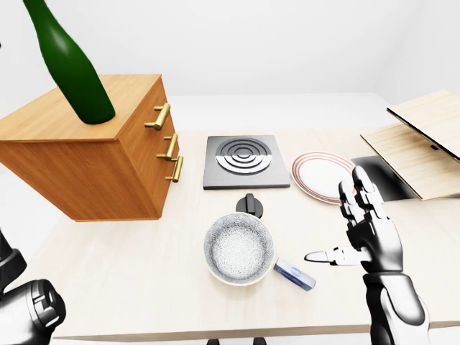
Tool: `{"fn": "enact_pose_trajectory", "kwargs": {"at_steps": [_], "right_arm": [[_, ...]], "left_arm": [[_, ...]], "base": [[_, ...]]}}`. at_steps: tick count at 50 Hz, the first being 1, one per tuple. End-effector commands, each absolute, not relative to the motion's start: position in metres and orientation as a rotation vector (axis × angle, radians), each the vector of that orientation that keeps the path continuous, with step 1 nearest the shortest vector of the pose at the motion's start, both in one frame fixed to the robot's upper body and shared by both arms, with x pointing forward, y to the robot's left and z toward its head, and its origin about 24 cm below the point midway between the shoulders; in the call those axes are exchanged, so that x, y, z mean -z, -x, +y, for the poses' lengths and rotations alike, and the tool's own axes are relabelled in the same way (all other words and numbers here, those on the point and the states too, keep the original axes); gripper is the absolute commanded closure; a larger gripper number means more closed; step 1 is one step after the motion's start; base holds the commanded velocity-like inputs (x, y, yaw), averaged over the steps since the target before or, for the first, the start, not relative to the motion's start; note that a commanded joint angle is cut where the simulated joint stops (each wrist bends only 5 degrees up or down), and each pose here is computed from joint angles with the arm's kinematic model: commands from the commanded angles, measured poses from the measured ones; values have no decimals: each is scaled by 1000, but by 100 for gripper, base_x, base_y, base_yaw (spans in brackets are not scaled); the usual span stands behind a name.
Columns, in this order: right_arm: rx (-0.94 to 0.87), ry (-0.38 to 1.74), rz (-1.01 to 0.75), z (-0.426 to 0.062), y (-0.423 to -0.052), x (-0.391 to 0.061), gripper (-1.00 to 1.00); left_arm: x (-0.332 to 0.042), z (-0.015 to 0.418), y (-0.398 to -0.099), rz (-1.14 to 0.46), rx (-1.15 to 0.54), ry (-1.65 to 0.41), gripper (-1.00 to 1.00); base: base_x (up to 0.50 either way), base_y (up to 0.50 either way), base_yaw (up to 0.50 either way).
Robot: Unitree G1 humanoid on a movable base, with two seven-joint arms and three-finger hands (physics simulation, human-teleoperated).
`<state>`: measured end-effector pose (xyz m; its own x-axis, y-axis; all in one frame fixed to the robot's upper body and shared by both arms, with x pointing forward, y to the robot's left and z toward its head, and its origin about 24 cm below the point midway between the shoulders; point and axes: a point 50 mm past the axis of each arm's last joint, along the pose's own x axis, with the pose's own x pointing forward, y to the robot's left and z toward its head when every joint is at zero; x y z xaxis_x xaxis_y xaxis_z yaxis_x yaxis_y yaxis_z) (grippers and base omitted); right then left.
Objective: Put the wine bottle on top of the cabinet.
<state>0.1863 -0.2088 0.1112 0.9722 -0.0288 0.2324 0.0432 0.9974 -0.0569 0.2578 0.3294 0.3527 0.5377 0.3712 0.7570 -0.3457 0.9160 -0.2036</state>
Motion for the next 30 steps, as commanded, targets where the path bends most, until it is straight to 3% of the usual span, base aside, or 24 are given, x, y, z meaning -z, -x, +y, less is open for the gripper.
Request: {"fn": "enact_pose_trajectory", "kwargs": {"at_steps": [1, 12, 21, 27, 29, 30], "right_arm": [[30, 59, -229, -206, -182, -111, -100], [15, 66, -241, -199, -173, -116, -100], [-2, 63, -215, -192, -157, -115, -100], [-16, 34, -129, -185, -141, -103, -100], [-23, 9, -66, -181, -132, -93, -100], [-26, 2, -47, -179, -130, -90, -100]], "left_arm": [[-358, 246, -166, -1263, -102, 85, -100], [-309, 188, -138, -1282, 61, 117, -100], [-239, 163, -153, -849, 84, 31, -100], [-186, 147, -139, -546, 102, -75, -100], [-154, 145, -134, -345, 115, -72, -100], [-150, 144, -131, -345, 116, -74, -100]], "base": [[0, 0, 0], [0, 0, 0], [0, 0, 0], [0, 0, 0], [0, 0, 0], [0, 0, 0]]}}
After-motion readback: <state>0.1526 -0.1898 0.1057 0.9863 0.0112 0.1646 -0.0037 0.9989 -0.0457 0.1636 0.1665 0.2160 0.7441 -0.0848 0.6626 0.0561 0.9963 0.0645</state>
